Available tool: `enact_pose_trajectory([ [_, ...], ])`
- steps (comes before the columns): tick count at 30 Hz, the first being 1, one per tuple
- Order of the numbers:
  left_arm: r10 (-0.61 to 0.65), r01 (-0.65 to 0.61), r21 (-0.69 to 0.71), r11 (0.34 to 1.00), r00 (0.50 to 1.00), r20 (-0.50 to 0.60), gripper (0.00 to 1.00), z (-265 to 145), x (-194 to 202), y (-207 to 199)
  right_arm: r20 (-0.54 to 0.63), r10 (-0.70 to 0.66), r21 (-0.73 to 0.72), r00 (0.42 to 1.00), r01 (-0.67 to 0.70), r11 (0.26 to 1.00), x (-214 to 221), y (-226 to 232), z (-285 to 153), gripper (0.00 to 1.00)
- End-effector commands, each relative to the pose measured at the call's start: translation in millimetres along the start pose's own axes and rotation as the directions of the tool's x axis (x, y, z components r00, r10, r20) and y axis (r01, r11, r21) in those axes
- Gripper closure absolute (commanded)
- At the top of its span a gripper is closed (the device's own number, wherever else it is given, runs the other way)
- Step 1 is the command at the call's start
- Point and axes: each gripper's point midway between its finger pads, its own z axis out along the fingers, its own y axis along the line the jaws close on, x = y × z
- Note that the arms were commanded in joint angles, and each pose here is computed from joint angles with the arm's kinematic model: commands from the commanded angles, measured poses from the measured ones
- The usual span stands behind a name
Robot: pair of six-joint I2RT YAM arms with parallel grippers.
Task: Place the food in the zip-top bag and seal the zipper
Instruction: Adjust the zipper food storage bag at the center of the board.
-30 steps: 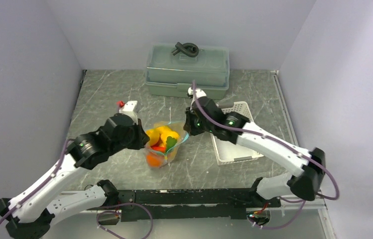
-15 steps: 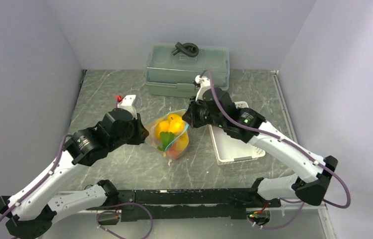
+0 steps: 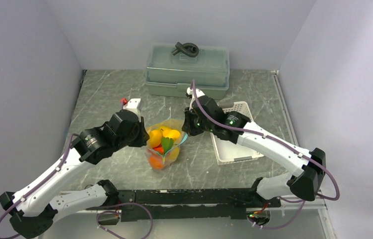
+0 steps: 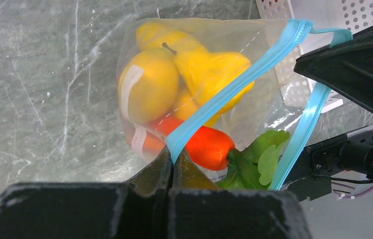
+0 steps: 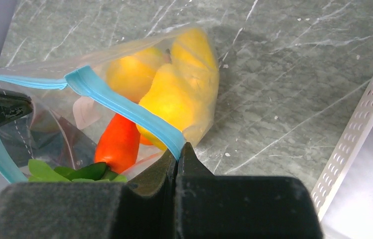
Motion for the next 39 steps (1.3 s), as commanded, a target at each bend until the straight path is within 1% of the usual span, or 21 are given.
enact_pose_trajectory([
  [1, 0.019, -0.019, 0.004, 1.000, 0.996, 0.085, 1.00, -16.0, -26.2, -3.4, 0.070, 0.009, -0.051, 0.998, -0.006, 0.999, -21.6, 12.6, -9.8, 1.00],
  [4, 0.038, -0.037, -0.011, 0.999, 0.995, 0.096, 1.00, -21.4, -31.8, -1.1, 0.069, 0.007, -0.045, 0.998, -0.004, 0.999, -21.2, 11.4, -8.8, 0.99],
  [7, 0.054, -0.051, -0.028, 0.998, 0.992, 0.111, 1.00, -25.7, -37.5, 1.3, 0.066, -0.003, -0.038, 0.998, 0.005, 0.999, -22.3, 10.8, -10.0, 0.91],
  [13, 0.089, -0.080, -0.065, 0.995, 0.986, 0.139, 1.00, -31.3, -47.0, 7.4, 0.125, -0.026, -0.011, 0.992, 0.027, 1.000, -39.8, 6.9, -29.3, 0.62],
  [16, 0.106, -0.095, -0.077, 0.992, 0.984, 0.143, 1.00, -31.4, -50.0, 8.4, 0.147, -0.037, -0.004, 0.988, 0.038, 0.999, -47.1, 5.1, -40.0, 0.52],
  [20, 0.132, -0.119, -0.094, 0.988, 0.981, 0.145, 1.00, -29.4, -52.8, 9.6, 0.179, -0.051, 0.052, 0.983, 0.042, 0.998, -54.9, -9.2, -51.8, 0.49],
  [25, 0.165, -0.152, -0.108, 0.983, 0.979, 0.123, 1.00, -24.3, -50.5, 10.8, 0.211, -0.068, 0.165, 0.975, 0.033, 0.986, -60.5, -42.5, -64.1, 0.47],
  [27, 0.175, -0.162, -0.111, 0.980, 0.978, 0.116, 1.00, -21.4, -49.6, 11.0, 0.220, -0.066, 0.210, 0.973, 0.019, 0.978, -61.5, -60.5, -67.0, 0.45],
  [34, 0.212, -0.201, -0.119, 0.972, 0.974, 0.086, 1.00, -11.0, -45.7, 10.5, 0.196, -0.040, 0.332, 0.980, -0.028, 0.943, -50.9, -119.7, -59.6, 0.33],
  [39, 0.233, -0.222, -0.117, 0.968, 0.969, 0.082, 1.00, -6.7, -45.6, 9.5, 0.168, 0.040, 0.383, 0.985, -0.102, 0.918, -35.9, -158.9, -39.1, 0.23],
])
